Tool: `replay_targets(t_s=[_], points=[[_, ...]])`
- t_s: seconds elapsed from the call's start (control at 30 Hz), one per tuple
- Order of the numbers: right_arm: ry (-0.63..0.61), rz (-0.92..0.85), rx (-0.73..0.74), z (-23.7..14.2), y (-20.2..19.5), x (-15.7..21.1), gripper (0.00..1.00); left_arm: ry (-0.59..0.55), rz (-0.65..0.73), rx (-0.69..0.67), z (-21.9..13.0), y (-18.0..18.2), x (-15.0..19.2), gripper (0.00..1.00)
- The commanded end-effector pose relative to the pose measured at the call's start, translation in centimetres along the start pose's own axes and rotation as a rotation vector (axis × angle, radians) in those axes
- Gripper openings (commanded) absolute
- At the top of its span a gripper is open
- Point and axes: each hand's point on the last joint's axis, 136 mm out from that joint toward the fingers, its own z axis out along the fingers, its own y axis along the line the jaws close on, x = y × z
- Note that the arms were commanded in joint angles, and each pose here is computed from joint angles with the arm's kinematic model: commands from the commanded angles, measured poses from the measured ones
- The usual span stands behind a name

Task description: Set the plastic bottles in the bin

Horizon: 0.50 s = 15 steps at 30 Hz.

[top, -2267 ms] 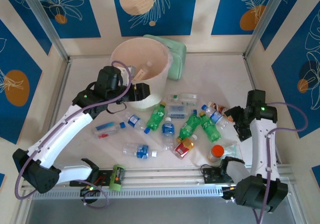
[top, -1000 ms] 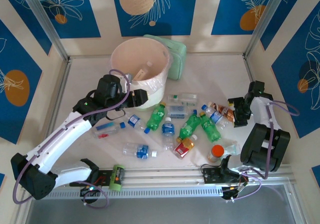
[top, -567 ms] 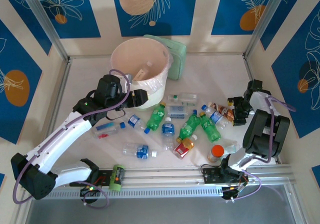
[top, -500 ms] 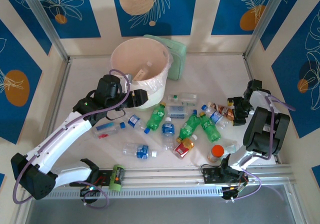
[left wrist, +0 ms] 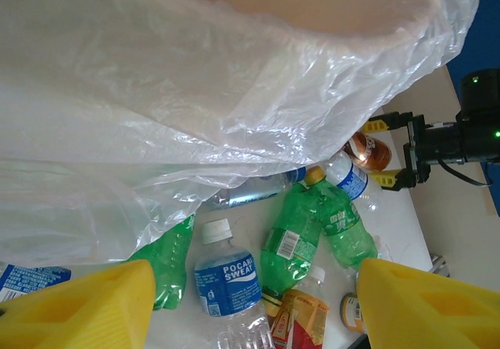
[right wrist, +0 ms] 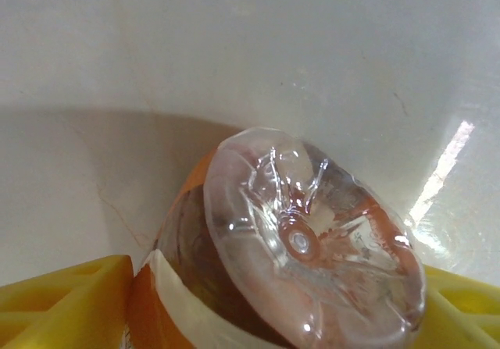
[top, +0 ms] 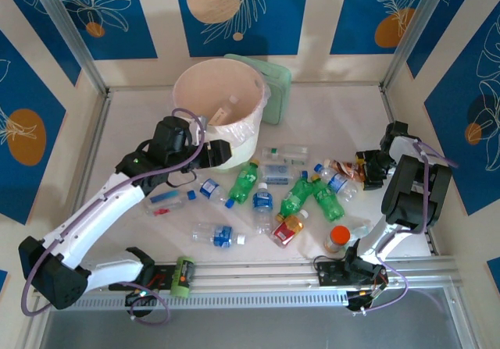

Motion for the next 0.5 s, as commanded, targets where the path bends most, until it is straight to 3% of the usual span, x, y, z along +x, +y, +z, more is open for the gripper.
replay_targets(t_s=[0.0, 0.3, 0.47], points=[[0.002, -0.001, 0.018, 0.4, -0.2, -0.4, 0.75, -0.002, -0.001, 0.0, -0.2, -0.4, -0.2, 0.69], [-0.025, -0.053, -0.025, -0.9, 1.1, -1.0, 0.71, -0.015, -0.001, 0.004, -0.2, -1.1, -1.2, 0.68], [-0.035, -0.128, -0.14, -3.8, 3.8, -0.5, 0.71, -0.029, 0.015, 0.004, -0.7, -1.6, -1.9, 0.69]])
